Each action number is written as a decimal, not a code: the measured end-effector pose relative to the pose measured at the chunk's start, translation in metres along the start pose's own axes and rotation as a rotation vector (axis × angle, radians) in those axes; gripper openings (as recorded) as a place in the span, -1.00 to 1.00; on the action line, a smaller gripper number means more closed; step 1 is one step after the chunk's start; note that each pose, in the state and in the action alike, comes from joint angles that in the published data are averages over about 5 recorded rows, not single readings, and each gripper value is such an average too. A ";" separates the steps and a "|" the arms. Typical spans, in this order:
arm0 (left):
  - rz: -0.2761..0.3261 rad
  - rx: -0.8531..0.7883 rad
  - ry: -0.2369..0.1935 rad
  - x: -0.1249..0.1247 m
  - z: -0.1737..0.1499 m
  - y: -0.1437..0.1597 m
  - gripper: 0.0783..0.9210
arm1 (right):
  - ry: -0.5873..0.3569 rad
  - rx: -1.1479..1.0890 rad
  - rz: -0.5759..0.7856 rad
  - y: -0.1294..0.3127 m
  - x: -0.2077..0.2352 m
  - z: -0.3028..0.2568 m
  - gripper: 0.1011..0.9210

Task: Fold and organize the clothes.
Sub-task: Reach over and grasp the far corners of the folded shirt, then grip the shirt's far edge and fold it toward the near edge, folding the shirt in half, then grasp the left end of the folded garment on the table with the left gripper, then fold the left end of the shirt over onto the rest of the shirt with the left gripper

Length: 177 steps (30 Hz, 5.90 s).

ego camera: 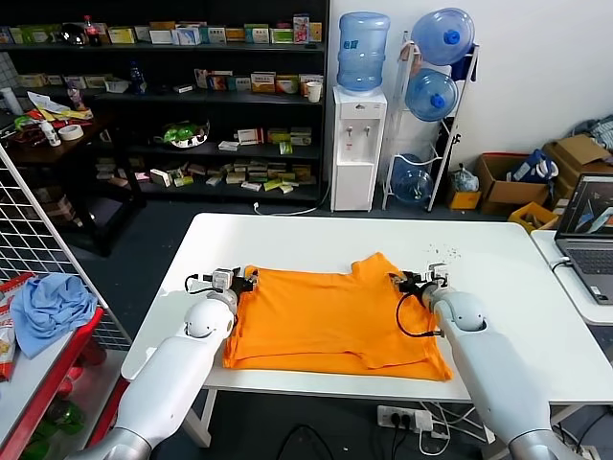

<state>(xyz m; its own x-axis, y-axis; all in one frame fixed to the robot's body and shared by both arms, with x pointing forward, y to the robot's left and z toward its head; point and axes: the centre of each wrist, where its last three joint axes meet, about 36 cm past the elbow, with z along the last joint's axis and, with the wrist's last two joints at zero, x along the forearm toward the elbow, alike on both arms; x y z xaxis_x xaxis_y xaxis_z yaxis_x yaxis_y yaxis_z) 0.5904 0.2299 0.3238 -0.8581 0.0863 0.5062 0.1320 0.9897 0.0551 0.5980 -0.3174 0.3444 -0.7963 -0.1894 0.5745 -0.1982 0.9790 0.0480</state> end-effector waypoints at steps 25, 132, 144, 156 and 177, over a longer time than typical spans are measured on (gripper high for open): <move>-0.008 0.000 -0.061 0.045 0.014 0.010 -0.96 | -0.092 0.035 0.030 0.007 0.038 0.002 -0.94; -0.207 0.140 -0.016 0.177 0.047 0.103 -0.92 | -0.001 0.248 0.032 0.087 0.224 0.106 0.76; -0.133 0.137 -0.087 0.199 0.028 0.069 -0.92 | -0.017 0.251 0.060 0.089 0.224 0.114 0.76; 0.079 0.186 -0.095 0.216 0.035 -0.028 -0.92 | -0.095 0.253 0.149 0.082 0.219 0.125 0.76; 0.345 0.229 -0.105 0.198 0.033 -0.157 -0.90 | -0.168 0.223 0.208 0.075 0.214 0.131 0.76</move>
<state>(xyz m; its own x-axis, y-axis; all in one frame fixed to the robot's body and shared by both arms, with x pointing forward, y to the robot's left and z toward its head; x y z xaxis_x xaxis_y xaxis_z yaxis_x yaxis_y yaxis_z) 0.3840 0.0953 0.3869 -0.8304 0.4163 0.3702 0.3168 0.8995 -0.3009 0.3379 -0.2946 0.3643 -0.9120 -0.0153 0.4098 -0.1268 0.9609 -0.2462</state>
